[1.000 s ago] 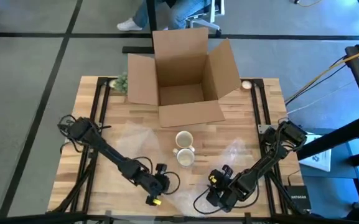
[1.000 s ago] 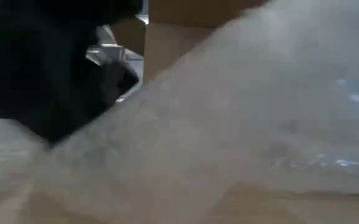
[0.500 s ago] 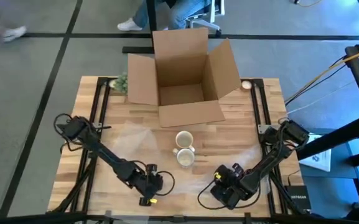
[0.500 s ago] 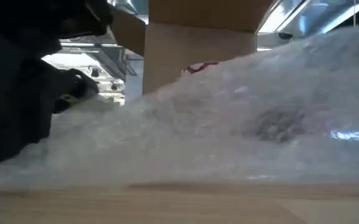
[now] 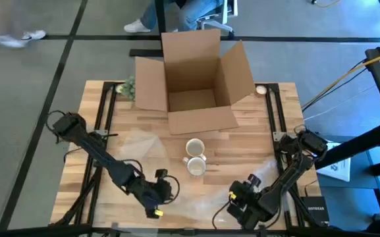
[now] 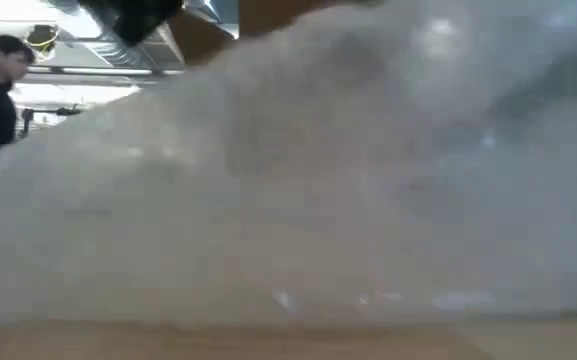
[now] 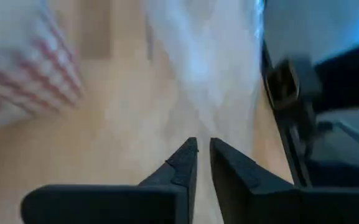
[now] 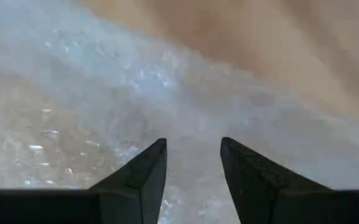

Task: Wrap mug
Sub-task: Wrap the red mug with transparent bubble wrap

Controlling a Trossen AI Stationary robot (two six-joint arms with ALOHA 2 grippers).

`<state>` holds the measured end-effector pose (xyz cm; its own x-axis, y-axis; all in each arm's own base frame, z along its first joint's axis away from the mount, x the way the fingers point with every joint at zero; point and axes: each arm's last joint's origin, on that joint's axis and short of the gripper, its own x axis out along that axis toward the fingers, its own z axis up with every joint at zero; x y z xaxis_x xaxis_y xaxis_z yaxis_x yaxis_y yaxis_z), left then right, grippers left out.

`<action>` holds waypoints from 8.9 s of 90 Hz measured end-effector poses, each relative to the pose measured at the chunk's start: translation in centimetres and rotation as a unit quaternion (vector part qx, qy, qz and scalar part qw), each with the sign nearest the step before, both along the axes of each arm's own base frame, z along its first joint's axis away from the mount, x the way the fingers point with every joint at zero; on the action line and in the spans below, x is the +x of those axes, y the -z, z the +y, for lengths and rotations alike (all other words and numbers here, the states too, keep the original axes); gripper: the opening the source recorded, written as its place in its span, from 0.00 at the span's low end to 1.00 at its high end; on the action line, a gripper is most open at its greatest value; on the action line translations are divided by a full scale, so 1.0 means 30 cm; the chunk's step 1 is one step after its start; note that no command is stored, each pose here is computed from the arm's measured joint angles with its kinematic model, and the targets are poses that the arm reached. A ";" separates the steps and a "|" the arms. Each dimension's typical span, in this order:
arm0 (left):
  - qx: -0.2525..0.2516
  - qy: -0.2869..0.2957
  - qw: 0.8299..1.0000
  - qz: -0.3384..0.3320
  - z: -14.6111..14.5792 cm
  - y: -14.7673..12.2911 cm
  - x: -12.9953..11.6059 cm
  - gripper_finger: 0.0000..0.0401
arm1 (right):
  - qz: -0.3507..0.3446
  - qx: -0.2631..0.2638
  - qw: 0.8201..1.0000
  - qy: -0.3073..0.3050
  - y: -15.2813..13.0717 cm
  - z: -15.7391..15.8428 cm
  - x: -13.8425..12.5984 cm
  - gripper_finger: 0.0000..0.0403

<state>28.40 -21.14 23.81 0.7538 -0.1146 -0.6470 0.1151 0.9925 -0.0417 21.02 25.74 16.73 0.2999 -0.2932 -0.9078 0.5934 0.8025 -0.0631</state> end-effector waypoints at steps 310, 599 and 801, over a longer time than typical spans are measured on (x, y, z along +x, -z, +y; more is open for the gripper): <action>0.114 -0.128 0.971 0.166 0.246 0.343 0.129 0.02 | -0.060 0.117 0.986 -0.107 0.178 0.054 0.094 0.35; 0.159 -0.194 0.952 0.174 0.356 0.200 0.021 0.00 | -0.048 0.107 0.987 -0.114 0.147 0.166 0.058 0.35; 0.091 -0.146 0.981 0.089 0.287 -0.185 -0.205 0.37 | -0.106 -0.005 0.994 0.030 -0.286 -0.338 0.311 0.57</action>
